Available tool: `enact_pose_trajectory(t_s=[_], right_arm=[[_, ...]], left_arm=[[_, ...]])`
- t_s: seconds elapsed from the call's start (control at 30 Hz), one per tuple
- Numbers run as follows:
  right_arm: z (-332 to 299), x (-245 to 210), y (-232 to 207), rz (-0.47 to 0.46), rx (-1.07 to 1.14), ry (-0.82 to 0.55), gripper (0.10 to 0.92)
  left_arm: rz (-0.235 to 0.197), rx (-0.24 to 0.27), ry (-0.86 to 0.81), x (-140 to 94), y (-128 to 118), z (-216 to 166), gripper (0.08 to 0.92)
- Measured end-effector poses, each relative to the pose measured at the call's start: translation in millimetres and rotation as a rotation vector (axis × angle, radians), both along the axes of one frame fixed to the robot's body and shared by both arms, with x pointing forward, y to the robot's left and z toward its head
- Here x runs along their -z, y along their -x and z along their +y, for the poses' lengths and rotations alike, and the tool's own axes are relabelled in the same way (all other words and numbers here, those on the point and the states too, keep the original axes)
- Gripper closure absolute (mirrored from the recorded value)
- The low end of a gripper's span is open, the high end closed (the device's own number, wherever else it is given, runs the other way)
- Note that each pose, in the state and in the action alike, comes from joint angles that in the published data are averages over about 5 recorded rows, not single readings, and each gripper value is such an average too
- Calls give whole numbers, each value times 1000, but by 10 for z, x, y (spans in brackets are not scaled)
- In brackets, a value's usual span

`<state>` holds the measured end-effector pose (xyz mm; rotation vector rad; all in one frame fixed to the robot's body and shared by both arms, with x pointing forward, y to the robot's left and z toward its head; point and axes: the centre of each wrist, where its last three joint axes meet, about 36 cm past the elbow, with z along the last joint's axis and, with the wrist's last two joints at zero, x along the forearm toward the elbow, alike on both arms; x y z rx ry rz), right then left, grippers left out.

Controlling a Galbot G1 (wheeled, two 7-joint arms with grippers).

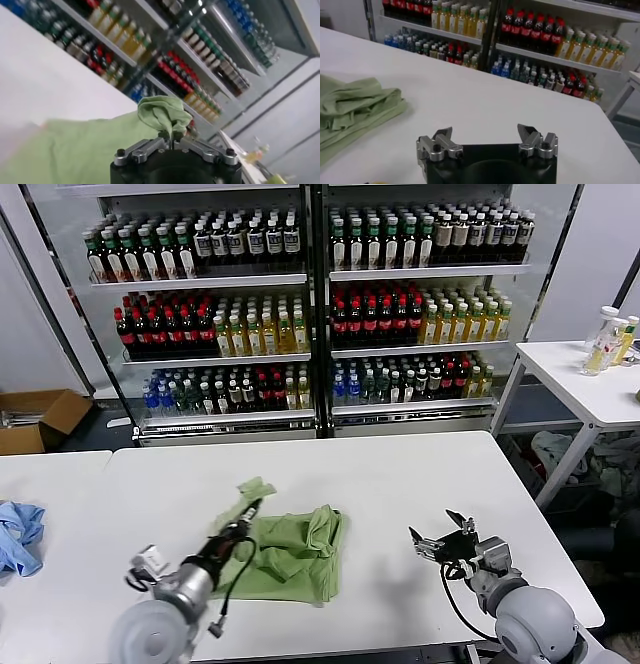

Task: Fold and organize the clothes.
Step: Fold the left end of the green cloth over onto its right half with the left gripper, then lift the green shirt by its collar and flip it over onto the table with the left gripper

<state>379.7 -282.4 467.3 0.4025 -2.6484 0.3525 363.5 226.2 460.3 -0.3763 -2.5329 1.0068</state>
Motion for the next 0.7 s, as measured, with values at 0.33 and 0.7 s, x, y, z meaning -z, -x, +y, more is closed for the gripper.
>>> enact_pose_trajectory(t_s=[0.33,0.7], right_arm=[[-18,1,-67,-4,-1,1,200],[-14,1,-94,-6,-2,-3,200]], left_arm=[[-34,182,-60,148,16,-307,648],[-94,211,-154,44,175,-123,336]])
